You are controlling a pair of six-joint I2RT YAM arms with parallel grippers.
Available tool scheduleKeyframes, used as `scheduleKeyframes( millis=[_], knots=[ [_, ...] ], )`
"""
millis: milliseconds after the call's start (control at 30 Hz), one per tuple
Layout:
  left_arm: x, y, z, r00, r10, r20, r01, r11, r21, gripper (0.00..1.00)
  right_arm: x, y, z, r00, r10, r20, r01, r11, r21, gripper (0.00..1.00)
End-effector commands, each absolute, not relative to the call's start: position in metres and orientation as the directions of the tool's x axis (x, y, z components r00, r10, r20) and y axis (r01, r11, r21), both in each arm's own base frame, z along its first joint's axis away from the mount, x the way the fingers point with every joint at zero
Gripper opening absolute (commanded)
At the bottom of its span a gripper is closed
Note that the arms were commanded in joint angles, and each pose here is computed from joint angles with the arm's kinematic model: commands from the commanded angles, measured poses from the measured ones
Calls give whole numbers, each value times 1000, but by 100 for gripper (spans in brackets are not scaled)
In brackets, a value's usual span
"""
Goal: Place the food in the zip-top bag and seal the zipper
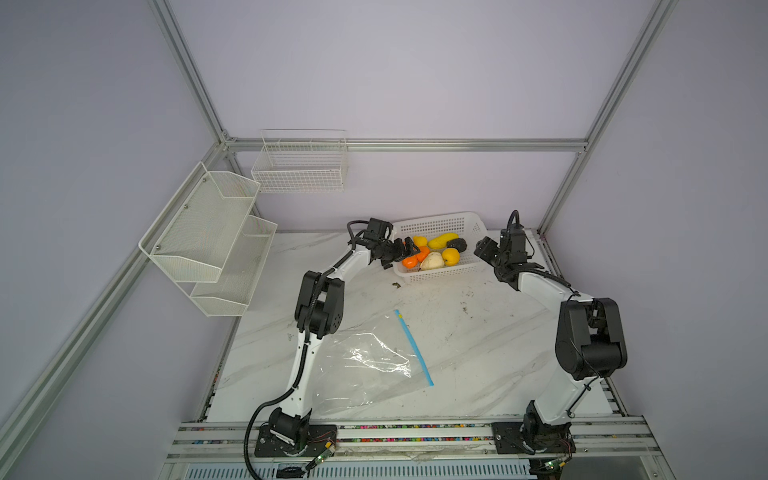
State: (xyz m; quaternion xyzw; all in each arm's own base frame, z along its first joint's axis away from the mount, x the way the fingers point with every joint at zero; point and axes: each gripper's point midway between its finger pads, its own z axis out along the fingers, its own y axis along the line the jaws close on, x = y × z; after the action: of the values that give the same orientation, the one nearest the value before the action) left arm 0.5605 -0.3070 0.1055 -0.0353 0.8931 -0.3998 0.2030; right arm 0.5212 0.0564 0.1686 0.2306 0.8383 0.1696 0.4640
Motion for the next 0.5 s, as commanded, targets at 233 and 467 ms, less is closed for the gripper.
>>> scheduleKeyframes(
  millis=[233,467],
  knots=[
    [567,-351,143,-900,-195,-389,205,597,-775,100,513,47,151,-480,531,-698,266,847,461,75],
    [565,-332,140,-895,-179,-409,206,648,-733,100,508,39,145,-475,525,-706,286,851,441,75]
  ],
)
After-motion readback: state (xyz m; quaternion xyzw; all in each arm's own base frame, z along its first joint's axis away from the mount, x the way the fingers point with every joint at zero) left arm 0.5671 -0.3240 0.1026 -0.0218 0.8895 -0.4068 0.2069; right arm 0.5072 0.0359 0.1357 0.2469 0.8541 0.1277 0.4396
